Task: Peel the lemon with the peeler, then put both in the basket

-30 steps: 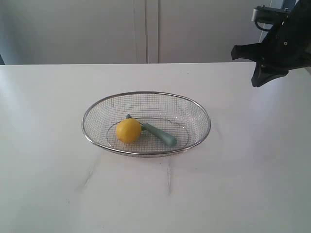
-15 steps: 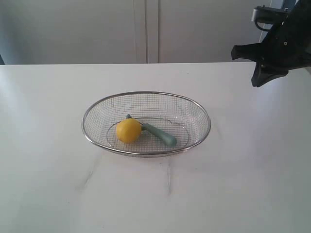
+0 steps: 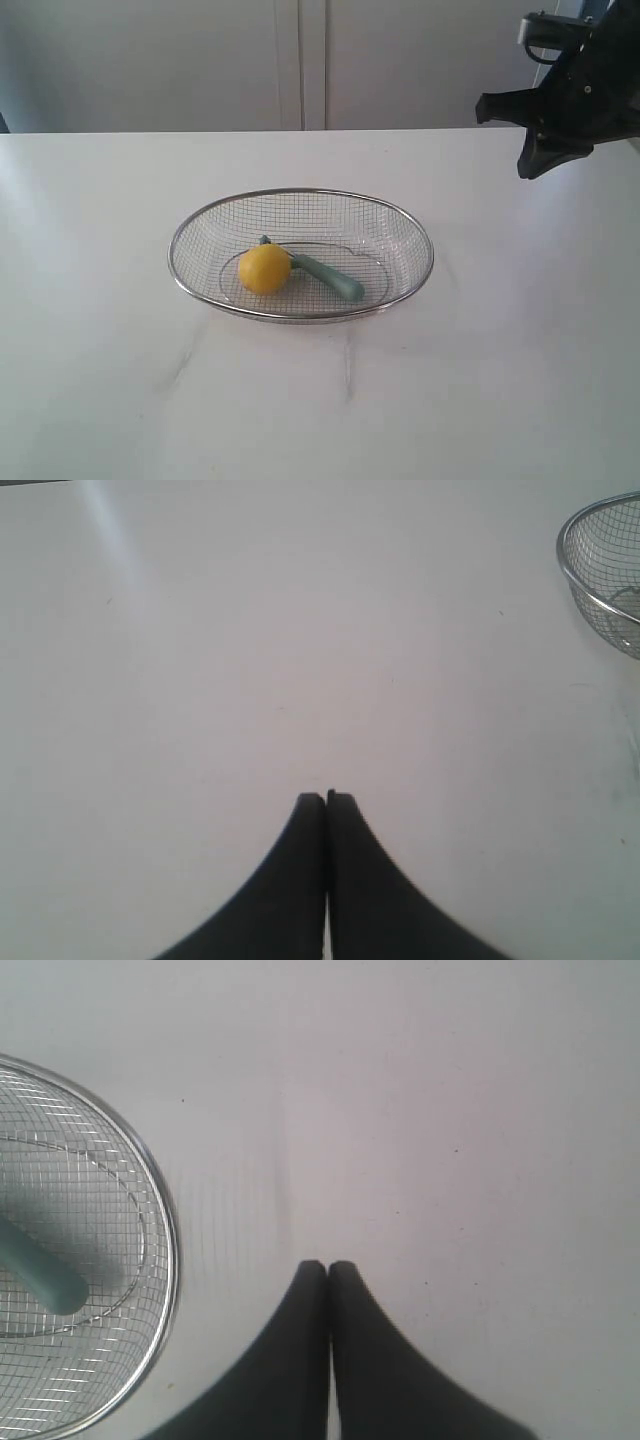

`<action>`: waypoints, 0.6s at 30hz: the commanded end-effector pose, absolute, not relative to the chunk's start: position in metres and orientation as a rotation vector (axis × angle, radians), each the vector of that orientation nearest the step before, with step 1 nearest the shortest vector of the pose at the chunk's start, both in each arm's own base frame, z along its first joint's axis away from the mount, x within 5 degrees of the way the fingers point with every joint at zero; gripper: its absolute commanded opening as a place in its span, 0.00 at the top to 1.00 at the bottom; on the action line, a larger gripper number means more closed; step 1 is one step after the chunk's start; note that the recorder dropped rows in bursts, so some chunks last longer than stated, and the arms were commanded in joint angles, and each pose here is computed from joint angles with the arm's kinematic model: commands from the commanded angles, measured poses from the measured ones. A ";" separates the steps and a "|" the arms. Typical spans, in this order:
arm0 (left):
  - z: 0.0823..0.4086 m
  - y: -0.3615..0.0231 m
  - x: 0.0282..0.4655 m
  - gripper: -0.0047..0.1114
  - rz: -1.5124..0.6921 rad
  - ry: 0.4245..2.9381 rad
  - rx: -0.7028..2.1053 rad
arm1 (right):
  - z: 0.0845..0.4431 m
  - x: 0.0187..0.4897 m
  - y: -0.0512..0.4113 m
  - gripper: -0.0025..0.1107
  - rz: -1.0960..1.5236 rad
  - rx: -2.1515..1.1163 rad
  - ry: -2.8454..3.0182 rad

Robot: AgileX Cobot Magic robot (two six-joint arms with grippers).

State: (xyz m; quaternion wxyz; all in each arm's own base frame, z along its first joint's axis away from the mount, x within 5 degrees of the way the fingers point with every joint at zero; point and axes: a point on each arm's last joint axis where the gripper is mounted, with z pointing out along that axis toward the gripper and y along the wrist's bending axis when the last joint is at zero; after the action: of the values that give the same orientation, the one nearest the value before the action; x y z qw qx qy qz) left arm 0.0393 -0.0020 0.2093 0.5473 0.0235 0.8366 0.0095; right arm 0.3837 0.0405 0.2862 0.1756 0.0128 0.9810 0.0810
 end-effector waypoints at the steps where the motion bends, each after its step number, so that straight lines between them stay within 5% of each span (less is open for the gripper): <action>1: 0.208 -0.002 0.039 0.96 0.024 1.977 0.051 | 0.289 0.382 0.038 0.98 0.217 0.042 2.766; 18: 0.158 -0.001 0.048 0.96 0.029 2.036 0.046 | 0.289 0.383 0.038 0.98 0.217 0.042 2.763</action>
State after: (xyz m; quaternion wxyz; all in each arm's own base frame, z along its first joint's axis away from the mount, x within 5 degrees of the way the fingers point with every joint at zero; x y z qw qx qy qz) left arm 0.0482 -0.0011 0.1610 0.5285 0.0216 0.8486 0.0117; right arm 0.3842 0.0405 0.2864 0.1785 0.0130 0.9805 0.0812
